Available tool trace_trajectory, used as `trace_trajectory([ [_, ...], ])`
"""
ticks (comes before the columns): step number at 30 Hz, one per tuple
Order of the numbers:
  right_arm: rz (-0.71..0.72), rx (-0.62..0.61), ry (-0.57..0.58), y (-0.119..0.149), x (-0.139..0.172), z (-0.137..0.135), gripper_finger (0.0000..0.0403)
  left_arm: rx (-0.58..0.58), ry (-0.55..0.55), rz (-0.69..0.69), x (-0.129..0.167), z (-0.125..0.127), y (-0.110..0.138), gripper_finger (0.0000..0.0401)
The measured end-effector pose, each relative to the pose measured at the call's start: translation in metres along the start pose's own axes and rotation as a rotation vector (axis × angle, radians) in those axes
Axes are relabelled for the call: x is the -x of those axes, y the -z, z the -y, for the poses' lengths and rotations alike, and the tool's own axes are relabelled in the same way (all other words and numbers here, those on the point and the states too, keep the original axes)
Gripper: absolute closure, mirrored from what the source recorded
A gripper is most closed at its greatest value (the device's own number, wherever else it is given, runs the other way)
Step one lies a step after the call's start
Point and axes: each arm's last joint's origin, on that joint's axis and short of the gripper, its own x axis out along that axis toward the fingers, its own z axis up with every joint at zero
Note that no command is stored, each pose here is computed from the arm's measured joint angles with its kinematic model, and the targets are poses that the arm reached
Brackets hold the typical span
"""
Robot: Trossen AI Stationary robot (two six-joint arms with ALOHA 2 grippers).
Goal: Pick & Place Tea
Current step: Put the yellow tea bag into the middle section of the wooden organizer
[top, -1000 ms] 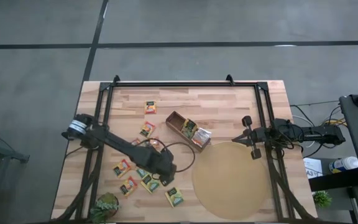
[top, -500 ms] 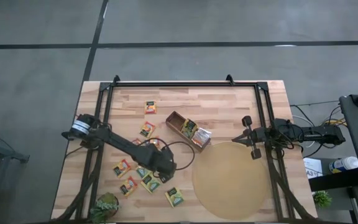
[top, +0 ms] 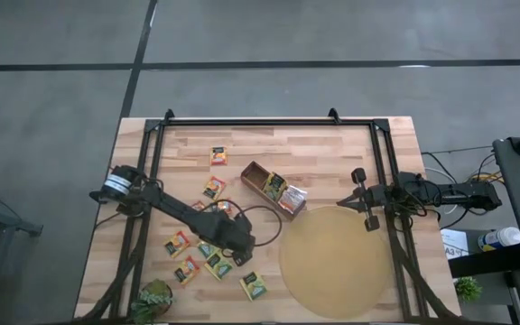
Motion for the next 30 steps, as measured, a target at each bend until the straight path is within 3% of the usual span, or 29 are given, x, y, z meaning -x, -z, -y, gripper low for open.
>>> trace_trajectory([
  [5, 0.0, 0.0, 0.0, 0.0, 0.0, 0.0, 0.0394, 0.013, -0.018, 0.005, -0.0013, -0.0025, 0.0015, 0.0144],
  [16, 0.0, 0.0, 0.0, 0.0, 0.0, 0.0, 0.0394, 0.02, -0.05, 0.026, -0.0019, -0.005, 0.0013, 0.0385],
  [30, 0.0, 0.0, 0.0, 0.0, 0.0, 0.0, 0.0394, 0.009, -0.038, 0.037, 0.0064, -0.004, -0.0024, 0.0401],
])
